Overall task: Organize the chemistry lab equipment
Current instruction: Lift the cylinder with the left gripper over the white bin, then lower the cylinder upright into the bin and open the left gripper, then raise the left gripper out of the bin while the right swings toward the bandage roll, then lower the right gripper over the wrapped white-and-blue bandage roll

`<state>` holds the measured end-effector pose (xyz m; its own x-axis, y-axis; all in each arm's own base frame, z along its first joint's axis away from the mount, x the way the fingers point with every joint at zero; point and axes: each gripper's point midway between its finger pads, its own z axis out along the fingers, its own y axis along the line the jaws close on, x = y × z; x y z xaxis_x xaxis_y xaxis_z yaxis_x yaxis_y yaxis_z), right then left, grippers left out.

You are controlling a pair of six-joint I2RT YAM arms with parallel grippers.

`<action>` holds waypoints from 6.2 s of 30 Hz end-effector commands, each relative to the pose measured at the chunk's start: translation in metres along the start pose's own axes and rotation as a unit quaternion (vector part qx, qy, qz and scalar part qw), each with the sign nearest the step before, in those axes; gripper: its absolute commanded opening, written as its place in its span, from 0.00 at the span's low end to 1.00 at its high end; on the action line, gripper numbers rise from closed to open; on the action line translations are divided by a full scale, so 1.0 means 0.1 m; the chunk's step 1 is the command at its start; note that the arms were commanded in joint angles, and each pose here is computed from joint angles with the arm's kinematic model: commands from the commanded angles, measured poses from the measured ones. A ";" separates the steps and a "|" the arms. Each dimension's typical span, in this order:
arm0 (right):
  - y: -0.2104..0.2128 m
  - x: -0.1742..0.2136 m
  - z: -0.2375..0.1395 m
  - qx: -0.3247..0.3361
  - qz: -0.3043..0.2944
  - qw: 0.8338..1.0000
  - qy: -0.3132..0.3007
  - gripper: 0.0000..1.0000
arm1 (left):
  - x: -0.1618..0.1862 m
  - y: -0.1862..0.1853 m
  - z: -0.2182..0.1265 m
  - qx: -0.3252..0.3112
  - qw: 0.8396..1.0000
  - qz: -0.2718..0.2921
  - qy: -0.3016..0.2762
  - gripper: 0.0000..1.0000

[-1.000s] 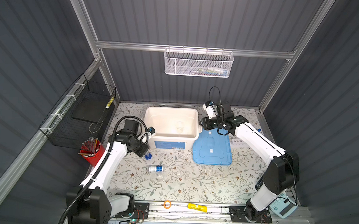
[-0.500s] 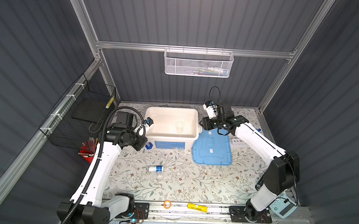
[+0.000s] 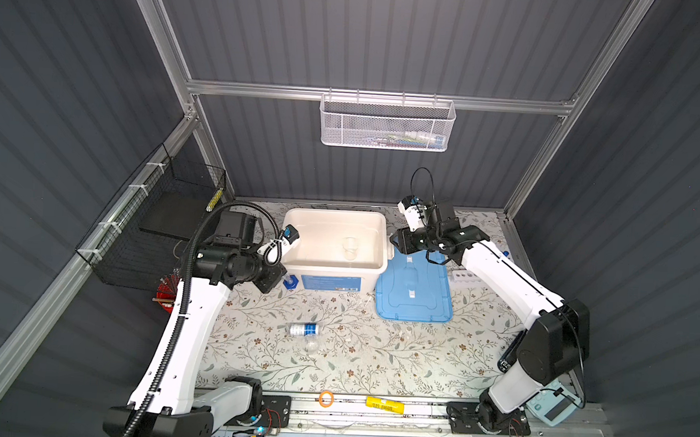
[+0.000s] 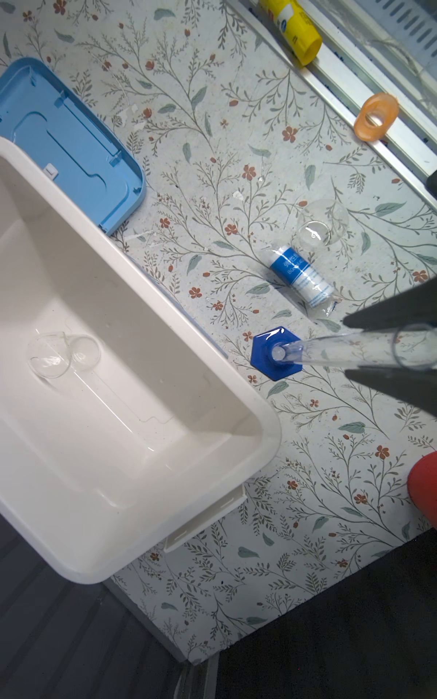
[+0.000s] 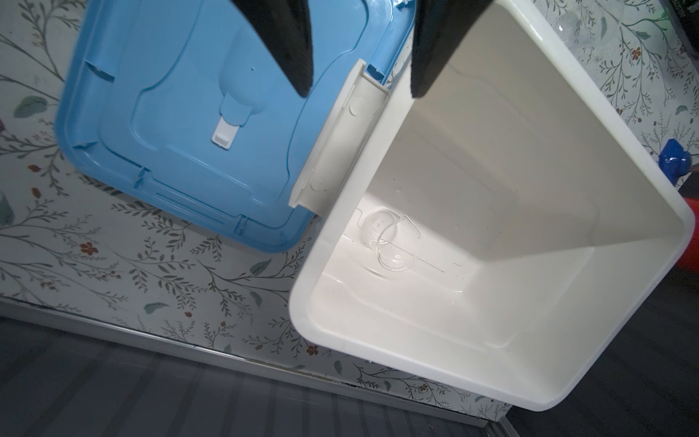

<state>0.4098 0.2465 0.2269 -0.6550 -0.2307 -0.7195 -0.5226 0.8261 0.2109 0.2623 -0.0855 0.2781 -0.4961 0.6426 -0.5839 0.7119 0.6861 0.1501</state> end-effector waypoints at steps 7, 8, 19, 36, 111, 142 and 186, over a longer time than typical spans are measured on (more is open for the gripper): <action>-0.01 0.00 -0.10 0.005 0.000 1.000 -0.002 0.44 | -0.47 0.02 -0.15 0.014 0.998 0.048 -0.035 0.01; -0.01 0.00 -0.10 0.005 0.000 1.000 -0.002 0.44 | -0.52 0.01 -0.15 0.020 0.998 0.050 -0.041 0.01; -0.01 -0.02 -0.09 0.006 0.001 1.000 -0.011 0.44 | -0.97 0.34 0.23 0.029 0.993 0.103 -0.050 0.00; -0.12 -0.06 -0.17 0.010 0.015 1.000 -0.026 0.44 | -1.01 1.05 1.39 0.055 0.993 0.099 0.016 0.00; -0.25 -0.05 -0.21 0.015 0.045 0.999 -0.012 0.45 | -1.20 1.34 1.56 0.022 0.992 0.126 -0.009 0.48; 0.76 0.42 -0.81 0.020 -0.070 0.996 0.048 0.44 | -0.82 0.43 -0.32 -0.129 0.960 -0.015 -0.250 0.54; 2.45 2.04 1.09 -0.228 -0.184 0.917 0.270 0.46 | 0.03 0.46 -0.20 -0.219 0.910 -0.223 -0.272 1.00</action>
<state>0.2097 0.4485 0.0591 -0.5327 -0.7625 -0.3671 -0.8394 0.4207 0.3441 0.2818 -0.0356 0.2923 -0.2936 0.0772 -0.9528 0.1215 0.9917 0.0430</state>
